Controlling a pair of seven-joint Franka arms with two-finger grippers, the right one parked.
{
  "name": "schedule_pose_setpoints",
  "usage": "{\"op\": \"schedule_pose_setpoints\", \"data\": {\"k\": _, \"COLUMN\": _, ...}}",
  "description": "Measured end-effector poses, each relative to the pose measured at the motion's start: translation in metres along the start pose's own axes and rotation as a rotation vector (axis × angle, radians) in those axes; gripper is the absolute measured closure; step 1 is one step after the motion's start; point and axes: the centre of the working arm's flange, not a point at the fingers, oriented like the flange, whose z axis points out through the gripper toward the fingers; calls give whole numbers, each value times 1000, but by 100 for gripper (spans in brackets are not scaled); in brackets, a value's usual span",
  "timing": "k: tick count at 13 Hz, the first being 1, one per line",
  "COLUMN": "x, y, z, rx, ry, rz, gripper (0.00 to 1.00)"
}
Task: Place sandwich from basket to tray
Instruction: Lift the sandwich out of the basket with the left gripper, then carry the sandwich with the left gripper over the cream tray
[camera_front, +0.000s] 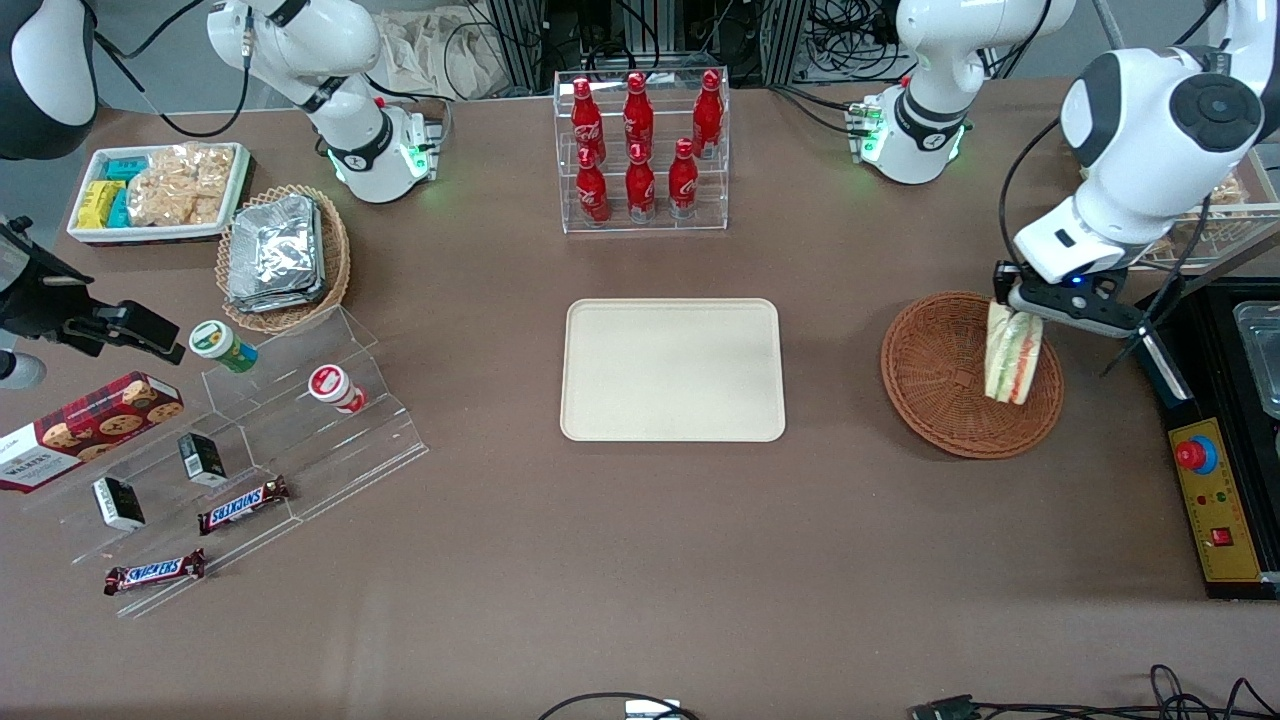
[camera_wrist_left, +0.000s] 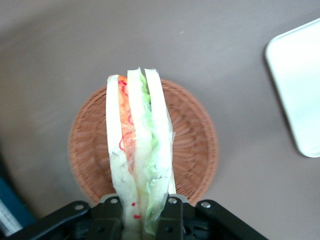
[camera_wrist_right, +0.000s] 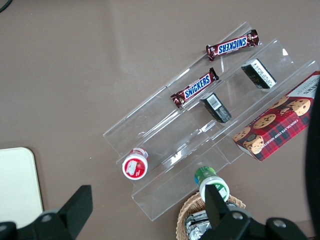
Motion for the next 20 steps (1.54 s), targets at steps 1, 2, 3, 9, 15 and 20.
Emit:
{"op": "schedule_pose_setpoints", "data": {"k": 1, "x": 5, "y": 16, "z": 0, "rx": -8, "ry": 2, "rz": 0, "gripper": 78}}
{"op": "schedule_pose_setpoints", "data": {"k": 2, "x": 11, "y": 34, "z": 0, "rx": -8, "ry": 4, "rz": -11, "gripper": 78}}
{"op": "schedule_pose_setpoints", "data": {"k": 3, "x": 17, "y": 56, "z": -2, "rx": -2, "ry": 6, "rz": -24, "gripper": 78}}
{"op": "schedule_pose_setpoints", "data": {"k": 9, "x": 46, "y": 162, "z": 7, "rx": -4, "ry": 31, "rz": -104, "gripper": 78}}
{"op": "schedule_pose_setpoints", "data": {"k": 15, "x": 57, "y": 237, "z": 53, "rx": -77, "ry": 28, "rz": -155, "gripper": 78}}
{"op": "schedule_pose_setpoints", "data": {"k": 20, "x": 57, "y": 262, "z": 81, "rx": -122, "ry": -14, "rz": -157, "gripper": 78}}
